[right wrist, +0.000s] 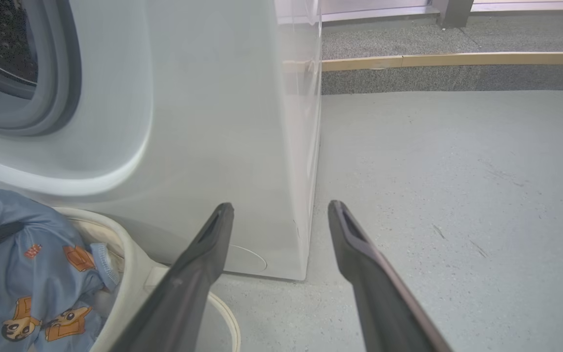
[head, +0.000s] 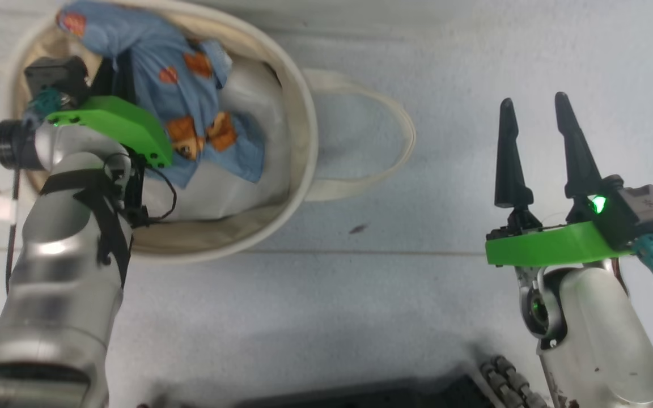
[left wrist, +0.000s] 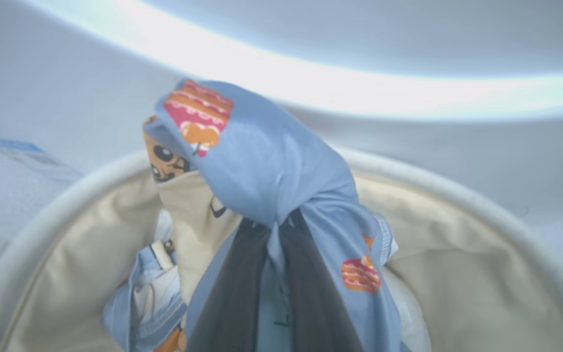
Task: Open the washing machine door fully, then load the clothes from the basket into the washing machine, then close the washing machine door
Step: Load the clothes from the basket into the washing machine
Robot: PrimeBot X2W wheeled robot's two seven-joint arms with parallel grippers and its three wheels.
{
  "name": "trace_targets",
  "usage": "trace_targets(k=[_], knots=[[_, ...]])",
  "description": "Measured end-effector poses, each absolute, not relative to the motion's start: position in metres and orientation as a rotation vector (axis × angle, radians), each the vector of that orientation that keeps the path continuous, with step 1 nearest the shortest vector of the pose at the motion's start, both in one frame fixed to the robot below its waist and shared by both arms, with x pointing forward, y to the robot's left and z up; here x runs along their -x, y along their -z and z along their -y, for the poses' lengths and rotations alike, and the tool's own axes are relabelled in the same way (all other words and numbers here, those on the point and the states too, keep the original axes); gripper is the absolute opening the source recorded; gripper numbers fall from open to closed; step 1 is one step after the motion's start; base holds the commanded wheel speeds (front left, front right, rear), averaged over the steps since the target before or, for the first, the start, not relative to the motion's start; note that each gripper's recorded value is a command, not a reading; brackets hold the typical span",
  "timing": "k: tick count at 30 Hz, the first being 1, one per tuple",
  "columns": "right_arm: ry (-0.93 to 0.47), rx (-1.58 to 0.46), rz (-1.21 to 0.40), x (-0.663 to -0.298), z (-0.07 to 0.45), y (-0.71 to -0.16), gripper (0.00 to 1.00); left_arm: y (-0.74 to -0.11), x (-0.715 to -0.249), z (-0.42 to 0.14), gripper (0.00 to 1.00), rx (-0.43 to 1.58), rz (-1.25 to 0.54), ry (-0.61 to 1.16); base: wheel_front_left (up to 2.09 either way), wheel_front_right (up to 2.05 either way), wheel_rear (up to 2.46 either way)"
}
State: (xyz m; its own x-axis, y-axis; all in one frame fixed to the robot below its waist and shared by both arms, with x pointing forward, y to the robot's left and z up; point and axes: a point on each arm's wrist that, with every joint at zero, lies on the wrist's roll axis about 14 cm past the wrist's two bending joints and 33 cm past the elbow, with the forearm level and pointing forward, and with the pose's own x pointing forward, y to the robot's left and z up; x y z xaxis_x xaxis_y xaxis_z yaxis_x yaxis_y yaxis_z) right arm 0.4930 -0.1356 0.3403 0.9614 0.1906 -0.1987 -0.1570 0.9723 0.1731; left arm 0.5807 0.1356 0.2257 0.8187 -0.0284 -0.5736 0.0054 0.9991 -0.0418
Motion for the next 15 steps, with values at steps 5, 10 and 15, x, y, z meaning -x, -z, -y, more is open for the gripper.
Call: trace_targets(k=[5, 10, 15], knots=[[-0.204, -0.168, -0.15, -0.494, 0.126, -0.374, 1.0, -0.301, -0.592, -0.145, 0.0, 0.117, -0.381, 0.003, 0.0, 0.0, 0.0], [-0.227, -0.176, -0.09, -0.489, 0.118, -0.408, 1.0, -0.36, -0.568, -0.155, 0.0, 0.162, -0.227, 0.006, 0.0, 0.0, 0.0], [-0.23, -0.209, -0.048, -0.473, 0.116, -0.436, 1.0, -0.436, -0.547, -0.156, 0.0, 0.182, -0.033, 0.04, 0.0, 0.0, 0.0]])
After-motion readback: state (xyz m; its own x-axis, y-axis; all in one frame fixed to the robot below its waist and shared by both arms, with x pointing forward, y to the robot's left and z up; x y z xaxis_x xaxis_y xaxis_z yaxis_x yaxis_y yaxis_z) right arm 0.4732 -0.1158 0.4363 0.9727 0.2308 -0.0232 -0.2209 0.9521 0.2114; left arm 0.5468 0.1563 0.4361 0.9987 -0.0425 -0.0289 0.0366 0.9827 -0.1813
